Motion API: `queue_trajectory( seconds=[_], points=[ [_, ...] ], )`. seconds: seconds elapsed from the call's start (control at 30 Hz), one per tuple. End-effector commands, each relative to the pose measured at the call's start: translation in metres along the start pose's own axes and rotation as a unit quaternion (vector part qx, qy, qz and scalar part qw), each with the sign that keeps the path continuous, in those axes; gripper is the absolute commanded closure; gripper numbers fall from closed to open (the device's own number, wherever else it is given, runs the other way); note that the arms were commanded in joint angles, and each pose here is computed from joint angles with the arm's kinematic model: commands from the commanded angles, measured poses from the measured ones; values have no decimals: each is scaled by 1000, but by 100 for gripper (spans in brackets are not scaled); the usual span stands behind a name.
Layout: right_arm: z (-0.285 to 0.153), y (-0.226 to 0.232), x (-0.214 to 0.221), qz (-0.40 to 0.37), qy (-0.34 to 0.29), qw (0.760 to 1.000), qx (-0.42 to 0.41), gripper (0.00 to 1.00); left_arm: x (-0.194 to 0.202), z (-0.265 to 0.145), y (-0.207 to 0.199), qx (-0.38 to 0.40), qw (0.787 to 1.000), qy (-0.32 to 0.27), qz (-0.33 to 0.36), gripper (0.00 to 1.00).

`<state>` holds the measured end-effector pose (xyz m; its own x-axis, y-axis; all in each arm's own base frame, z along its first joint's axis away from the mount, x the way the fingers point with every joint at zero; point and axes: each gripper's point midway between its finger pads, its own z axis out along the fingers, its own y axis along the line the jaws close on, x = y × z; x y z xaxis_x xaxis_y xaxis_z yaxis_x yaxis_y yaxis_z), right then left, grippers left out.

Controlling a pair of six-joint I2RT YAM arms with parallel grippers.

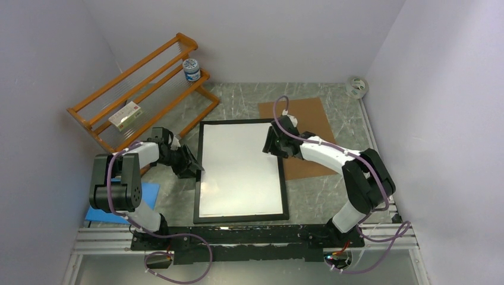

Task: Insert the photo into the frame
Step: Place the photo in the photo frame.

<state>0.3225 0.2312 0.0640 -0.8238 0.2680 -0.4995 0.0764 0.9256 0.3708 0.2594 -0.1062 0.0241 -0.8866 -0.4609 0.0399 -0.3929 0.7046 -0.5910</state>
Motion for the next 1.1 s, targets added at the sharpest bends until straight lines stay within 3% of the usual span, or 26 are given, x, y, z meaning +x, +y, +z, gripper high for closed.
queue_trajectory(
  seconds=[0.0, 0.3, 0.67, 0.9, 1.07],
  points=[
    [-19, -6, -46, 37, -65, 997, 16, 45, -3, 5, 0, -34, 999, -9, 26, 46],
    [-32, -58, -95, 68, -109, 988, 88, 34, -16, 0, -1, -92, 993, -35, 67, 24],
    [-39, -162, -151, 109, -93, 981, 127, 32, -51, -43, -67, -69, 983, -111, 127, 18],
    [-59, -256, -120, 242, -83, 947, 196, 30, -61, -35, -95, -60, 979, -126, 148, 19],
    [-76, -288, -69, 348, -89, 913, 191, 30, -47, -16, -169, 26, 969, -90, 230, 22]
  ],
)
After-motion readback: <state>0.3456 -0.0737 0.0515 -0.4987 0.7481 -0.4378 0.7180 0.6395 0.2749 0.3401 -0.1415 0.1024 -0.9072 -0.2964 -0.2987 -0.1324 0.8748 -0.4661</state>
